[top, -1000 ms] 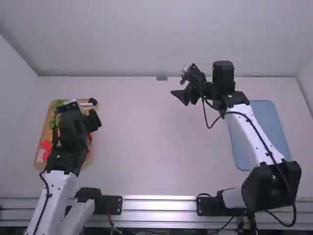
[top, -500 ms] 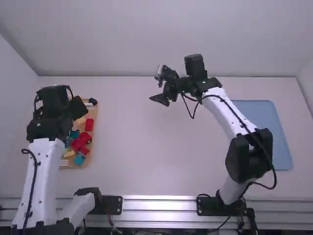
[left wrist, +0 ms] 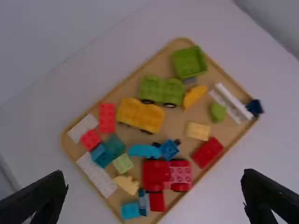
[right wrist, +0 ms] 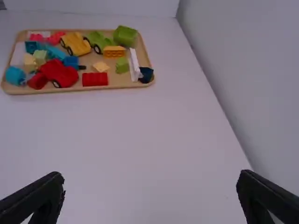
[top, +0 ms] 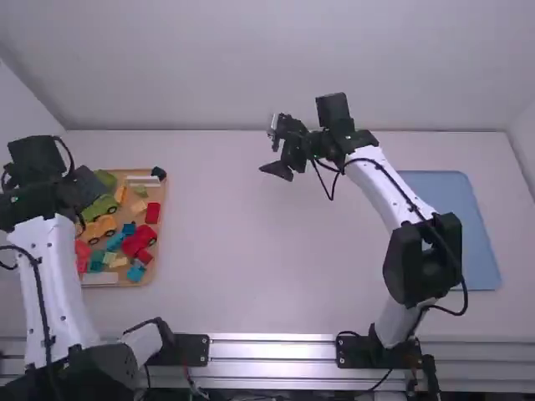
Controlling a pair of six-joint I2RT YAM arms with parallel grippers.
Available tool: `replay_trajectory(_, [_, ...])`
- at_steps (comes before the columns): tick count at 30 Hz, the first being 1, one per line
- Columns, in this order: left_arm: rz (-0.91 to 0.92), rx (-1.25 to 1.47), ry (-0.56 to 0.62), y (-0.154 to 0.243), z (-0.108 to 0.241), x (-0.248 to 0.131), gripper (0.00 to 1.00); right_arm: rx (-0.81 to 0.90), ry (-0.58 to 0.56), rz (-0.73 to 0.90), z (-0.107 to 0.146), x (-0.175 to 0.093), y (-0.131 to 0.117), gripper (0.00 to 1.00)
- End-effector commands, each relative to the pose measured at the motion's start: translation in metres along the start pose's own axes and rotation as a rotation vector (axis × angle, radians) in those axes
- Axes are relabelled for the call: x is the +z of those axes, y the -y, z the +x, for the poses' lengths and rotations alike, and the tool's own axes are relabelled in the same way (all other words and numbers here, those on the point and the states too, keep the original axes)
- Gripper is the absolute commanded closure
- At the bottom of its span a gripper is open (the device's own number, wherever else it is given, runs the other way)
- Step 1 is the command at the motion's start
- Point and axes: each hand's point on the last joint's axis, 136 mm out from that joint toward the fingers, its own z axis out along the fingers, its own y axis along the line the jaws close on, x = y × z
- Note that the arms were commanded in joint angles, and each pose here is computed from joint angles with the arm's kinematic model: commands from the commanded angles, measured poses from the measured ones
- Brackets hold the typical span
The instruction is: Assemble lego blocks to make yellow taxi
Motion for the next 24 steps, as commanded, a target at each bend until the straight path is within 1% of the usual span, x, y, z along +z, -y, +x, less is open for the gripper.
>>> replay_trajectory(1, [-0.007, -0.054, -0.003, -0.014, -0.006, -0.001, 0.01, -0.025, 0.018, 0.008, -0.011, -0.002, 0.006, 0.01])
replay_trajectory(5, [0.025, -0.094, -0.034, -0.034, -0.008, 0.004, 0.01, -0.029, 0.017, 0.017, -0.010, -0.003, 0.009, 0.01])
replay_trajectory(11, [0.023, -0.222, -0.043, -0.066, -0.015, 0.013, 0.01, -0.038, 0.023, 0.017, -0.013, -0.002, 0.008, 0.01])
replay_trajectory(14, [0.089, -0.228, -0.070, -0.064, -0.017, 0.022, 0.01, -0.042, 0.025, 0.020, -0.013, -0.002, 0.009, 0.01])
replay_trajectory(17, [0.159, -0.241, -0.131, -0.052, -0.015, 0.038, 0.01, -0.051, 0.031, 0.023, -0.015, -0.001, 0.010, 0.01])
replay_trajectory(19, [0.220, -0.209, -0.169, -0.035, -0.016, 0.049, 0.00, -0.059, 0.036, 0.029, -0.017, -0.002, 0.011, 0.01])
replay_trajectory(22, [0.302, -0.095, -0.181, -0.003, -0.023, 0.059, 0.01, -0.059, 0.036, 0.029, -0.017, -0.002, 0.011, 0.01])
replay_trajectory(24, [0.306, -0.052, -0.177, 0.012, -0.028, 0.062, 0.01, -0.058, 0.035, 0.028, -0.017, -0.001, 0.011, 0.01])
